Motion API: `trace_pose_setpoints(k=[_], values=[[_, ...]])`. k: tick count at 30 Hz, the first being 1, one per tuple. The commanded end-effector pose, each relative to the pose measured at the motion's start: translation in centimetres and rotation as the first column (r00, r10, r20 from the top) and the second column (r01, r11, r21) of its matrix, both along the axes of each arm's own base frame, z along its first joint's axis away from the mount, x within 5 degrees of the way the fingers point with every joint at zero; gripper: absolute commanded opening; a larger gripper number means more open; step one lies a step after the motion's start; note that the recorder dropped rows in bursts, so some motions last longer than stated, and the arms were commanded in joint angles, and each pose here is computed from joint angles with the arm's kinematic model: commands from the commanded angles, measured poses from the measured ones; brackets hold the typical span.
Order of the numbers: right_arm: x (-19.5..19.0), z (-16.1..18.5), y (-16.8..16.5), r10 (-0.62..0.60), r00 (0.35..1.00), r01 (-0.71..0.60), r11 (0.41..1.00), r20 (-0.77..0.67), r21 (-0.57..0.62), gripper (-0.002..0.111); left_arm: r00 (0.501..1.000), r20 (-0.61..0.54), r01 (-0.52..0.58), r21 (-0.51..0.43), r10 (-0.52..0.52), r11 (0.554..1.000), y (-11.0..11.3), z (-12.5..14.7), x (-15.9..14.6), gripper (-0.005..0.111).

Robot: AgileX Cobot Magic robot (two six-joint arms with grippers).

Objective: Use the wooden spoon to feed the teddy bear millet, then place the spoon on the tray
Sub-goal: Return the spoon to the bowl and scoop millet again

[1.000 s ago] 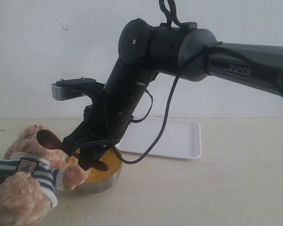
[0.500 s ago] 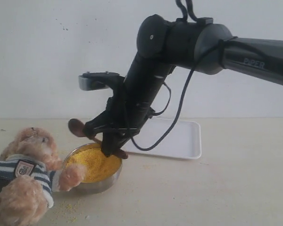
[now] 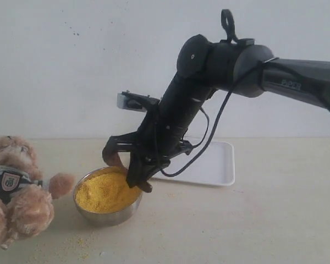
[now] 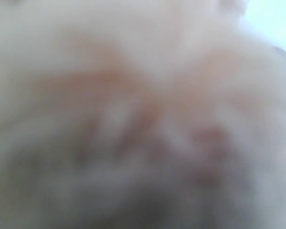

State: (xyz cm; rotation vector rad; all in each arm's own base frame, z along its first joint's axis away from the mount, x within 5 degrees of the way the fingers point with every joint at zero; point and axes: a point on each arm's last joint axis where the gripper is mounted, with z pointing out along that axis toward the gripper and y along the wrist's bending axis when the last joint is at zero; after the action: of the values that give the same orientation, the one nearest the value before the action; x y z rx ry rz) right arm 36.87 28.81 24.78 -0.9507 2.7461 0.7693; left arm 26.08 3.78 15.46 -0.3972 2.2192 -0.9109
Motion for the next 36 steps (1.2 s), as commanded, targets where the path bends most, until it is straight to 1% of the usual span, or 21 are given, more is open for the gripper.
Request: trace_pose_setpoints(k=[1,6,10,14,18,21,30,36], values=[[-1.0,-1.5,1.8,0.043,0.999,-0.044,0.999,-0.018,-0.033,0.0,0.999,0.05,0.015,-0.022,-0.014,1.0,-0.1,0.7,0.5,0.004],[-0.8,-3.0,1.9,0.013,0.999,-0.016,0.995,-0.029,-0.102,0.0,0.998,0.053,0.02,-0.049,-0.017,0.999,-0.3,0.9,0.5,0.004],[-0.6,-4.0,2.0,0.014,0.999,-0.02,0.993,-0.047,-0.113,0.0,0.996,0.075,0.047,-0.082,-0.041,0.995,-0.6,1.2,0.4,0.004],[-0.6,-5.3,2.4,0.011,0.995,-0.02,0.996,-0.096,-0.09,0.0,0.995,0.088,0.062,-0.1,-0.054,0.993,-0.7,1.3,0.3,0.004],[-0.9,-6.0,3.4,0.038,0.986,-0.039,0.999,-0.16,-0.003,0.0,0.995,0.088,0.062,-0.1,-0.054,0.993,-0.7,1.3,0.3,0.004],[-1.1,-5.8,3.7,0.056,0.983,-0.048,0.998,-0.177,0.049,0.0,0.995,0.088,0.062,-0.1,-0.054,0.993,-0.7,1.3,0.3,0.004],[-1.1,-5.8,3.7,0.058,0.983,-0.05,0.997,-0.176,0.051,0.0,0.995,0.088,0.062,-0.1,-0.054,0.993,-0.7,1.3,0.3,0.004],[-0.4,-5.7,3.0,0.036,0.982,-0.025,0.998,-0.183,0.061,0.0,0.994,0.084,0.076,-0.092,-0.068,0.993,-0.8,1.3,0.3,0.004]])
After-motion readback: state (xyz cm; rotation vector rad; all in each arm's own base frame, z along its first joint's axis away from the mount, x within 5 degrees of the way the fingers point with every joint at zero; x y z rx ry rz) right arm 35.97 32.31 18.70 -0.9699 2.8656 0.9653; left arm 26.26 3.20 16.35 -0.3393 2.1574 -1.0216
